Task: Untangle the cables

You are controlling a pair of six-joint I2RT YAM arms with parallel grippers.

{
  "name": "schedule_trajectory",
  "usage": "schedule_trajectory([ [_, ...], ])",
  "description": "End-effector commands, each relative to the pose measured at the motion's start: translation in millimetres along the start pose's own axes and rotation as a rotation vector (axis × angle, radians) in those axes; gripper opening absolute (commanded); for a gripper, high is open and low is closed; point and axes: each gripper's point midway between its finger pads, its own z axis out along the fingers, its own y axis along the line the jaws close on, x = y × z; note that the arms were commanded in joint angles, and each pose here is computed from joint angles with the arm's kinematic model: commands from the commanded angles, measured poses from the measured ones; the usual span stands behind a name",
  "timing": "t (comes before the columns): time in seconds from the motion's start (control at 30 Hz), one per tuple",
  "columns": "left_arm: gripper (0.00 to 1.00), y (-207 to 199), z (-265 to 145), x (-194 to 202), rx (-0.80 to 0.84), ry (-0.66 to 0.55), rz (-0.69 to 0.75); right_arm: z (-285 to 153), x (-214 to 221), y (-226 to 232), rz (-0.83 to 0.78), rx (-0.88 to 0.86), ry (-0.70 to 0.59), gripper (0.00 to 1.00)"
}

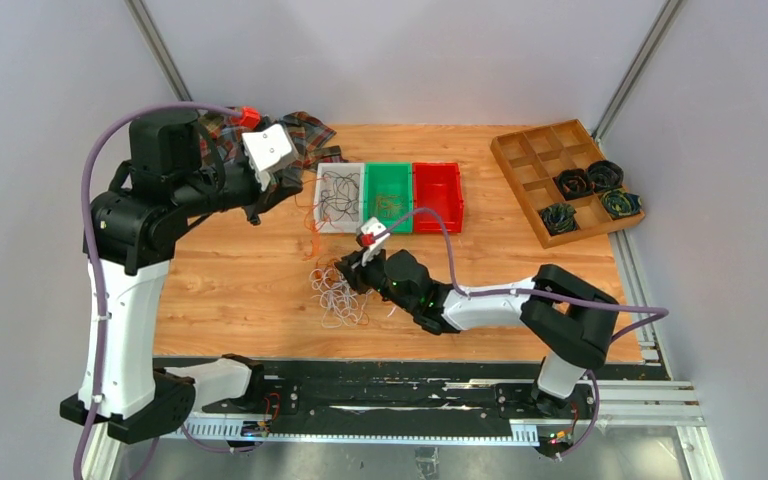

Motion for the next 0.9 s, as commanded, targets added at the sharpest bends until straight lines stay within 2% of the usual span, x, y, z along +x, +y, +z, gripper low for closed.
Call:
schedule_trajectory([
  [0.0,0.0,-1,3,-10,0.024,-0.026,-0.014,-15,-16,-21,0.072,0.099,-0.083,0.22],
  [0.1,0.0,2,11,-5,0.032,-0.005,-0.03,-27,-20,-24,0.073,0.104,-0.102,0.26],
  [0.2,0.0,-1,16,-2,0.052,0.002,-0.033,-35,-48,-16,0.071,0.069,-0.156,0.49],
  [0.33,0.0,-4,22,5,0.072,0.021,-0.041,-48,-115,4,0.071,-0.019,-0.299,0.71],
  [0.37,0.0,-5,24,8,0.078,0.029,-0.05,-49,-134,9,0.052,-0.036,-0.32,0.72],
  [0.4,0.0,-6,27,11,0.086,0.038,-0.06,-48,-159,12,0.035,-0.034,-0.348,0.73],
  [0.47,0.0,-9,32,12,0.105,0.043,-0.073,-37,-179,9,-0.012,-0.001,-0.34,0.74],
  [0.53,0.0,-11,34,11,0.116,0.043,-0.079,-21,-185,-1,-0.023,0.039,-0.318,0.71],
  [0.6,0.0,-10,35,8,0.114,0.041,-0.085,-9,-187,-7,-0.01,0.021,-0.314,0.65],
  [0.7,0.0,-5,34,2,0.095,0.033,-0.078,4,-174,-12,-0.019,0.022,-0.291,0.53],
  [0.87,0.0,-2,31,-6,0.08,0.017,-0.057,12,-130,-10,-0.016,-0.017,-0.221,0.4],
])
